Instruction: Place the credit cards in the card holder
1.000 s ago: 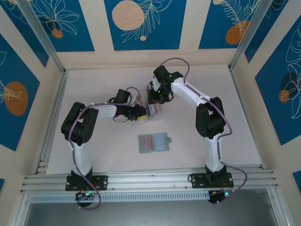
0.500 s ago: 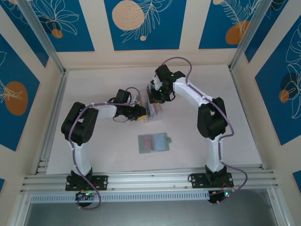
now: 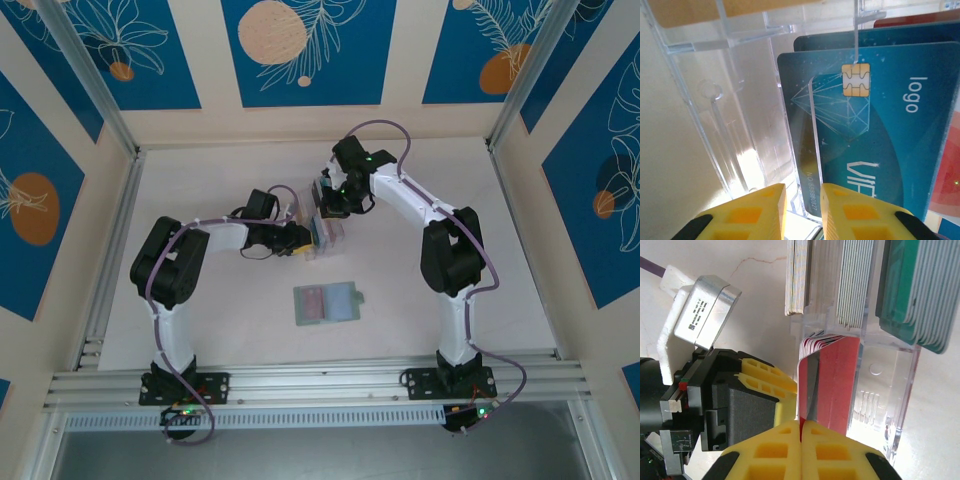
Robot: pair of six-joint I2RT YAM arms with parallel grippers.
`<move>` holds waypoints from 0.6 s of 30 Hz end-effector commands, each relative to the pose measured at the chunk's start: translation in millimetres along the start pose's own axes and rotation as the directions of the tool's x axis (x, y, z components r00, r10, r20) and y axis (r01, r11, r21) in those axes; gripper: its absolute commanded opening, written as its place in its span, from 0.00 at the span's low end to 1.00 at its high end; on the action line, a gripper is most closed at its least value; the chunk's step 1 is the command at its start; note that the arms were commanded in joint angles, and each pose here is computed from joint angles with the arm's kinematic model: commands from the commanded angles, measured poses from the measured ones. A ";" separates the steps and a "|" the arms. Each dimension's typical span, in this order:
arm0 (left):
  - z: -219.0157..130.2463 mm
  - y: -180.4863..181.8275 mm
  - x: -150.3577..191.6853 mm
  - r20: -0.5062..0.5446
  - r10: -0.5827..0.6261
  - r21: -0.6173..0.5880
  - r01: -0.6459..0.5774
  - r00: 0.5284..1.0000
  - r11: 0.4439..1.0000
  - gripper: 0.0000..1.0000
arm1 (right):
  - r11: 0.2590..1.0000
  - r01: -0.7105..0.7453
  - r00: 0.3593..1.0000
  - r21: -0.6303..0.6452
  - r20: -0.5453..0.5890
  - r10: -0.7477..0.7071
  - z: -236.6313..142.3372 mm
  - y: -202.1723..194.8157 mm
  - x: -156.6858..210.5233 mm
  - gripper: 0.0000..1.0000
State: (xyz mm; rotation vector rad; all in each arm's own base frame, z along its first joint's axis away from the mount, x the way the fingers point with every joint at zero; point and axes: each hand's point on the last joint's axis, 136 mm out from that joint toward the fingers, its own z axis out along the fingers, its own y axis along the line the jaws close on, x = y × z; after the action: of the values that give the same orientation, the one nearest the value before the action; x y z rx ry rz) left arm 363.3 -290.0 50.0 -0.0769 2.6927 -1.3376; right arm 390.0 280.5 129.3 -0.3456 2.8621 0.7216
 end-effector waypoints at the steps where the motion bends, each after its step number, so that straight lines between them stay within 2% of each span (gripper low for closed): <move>1: 0.8 -5.1 -2.1 -0.002 0.003 0.009 -0.003 1.000 1.000 0.24 | 1.000 0.008 1.000 -0.020 0.021 -0.008 -17.0 9.5 2.8 0.05; 6: -3.7 -6.6 -2.6 0.008 0.003 0.004 -0.003 1.000 1.000 0.24 | 1.000 -0.001 0.999 0.029 0.044 -0.001 -25.7 3.0 1.5 0.01; 18: -32.5 -21.4 -0.9 0.049 0.030 0.004 -0.030 0.998 1.000 0.24 | 0.996 -0.014 0.996 0.091 0.089 0.006 -42.0 -2.4 -1.3 0.00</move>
State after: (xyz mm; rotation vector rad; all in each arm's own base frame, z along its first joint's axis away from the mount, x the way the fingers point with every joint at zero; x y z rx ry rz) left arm 362.1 -286.8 74.4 -0.0636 2.6544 -1.3319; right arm 394.2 264.0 142.6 -0.3030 2.8336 0.5906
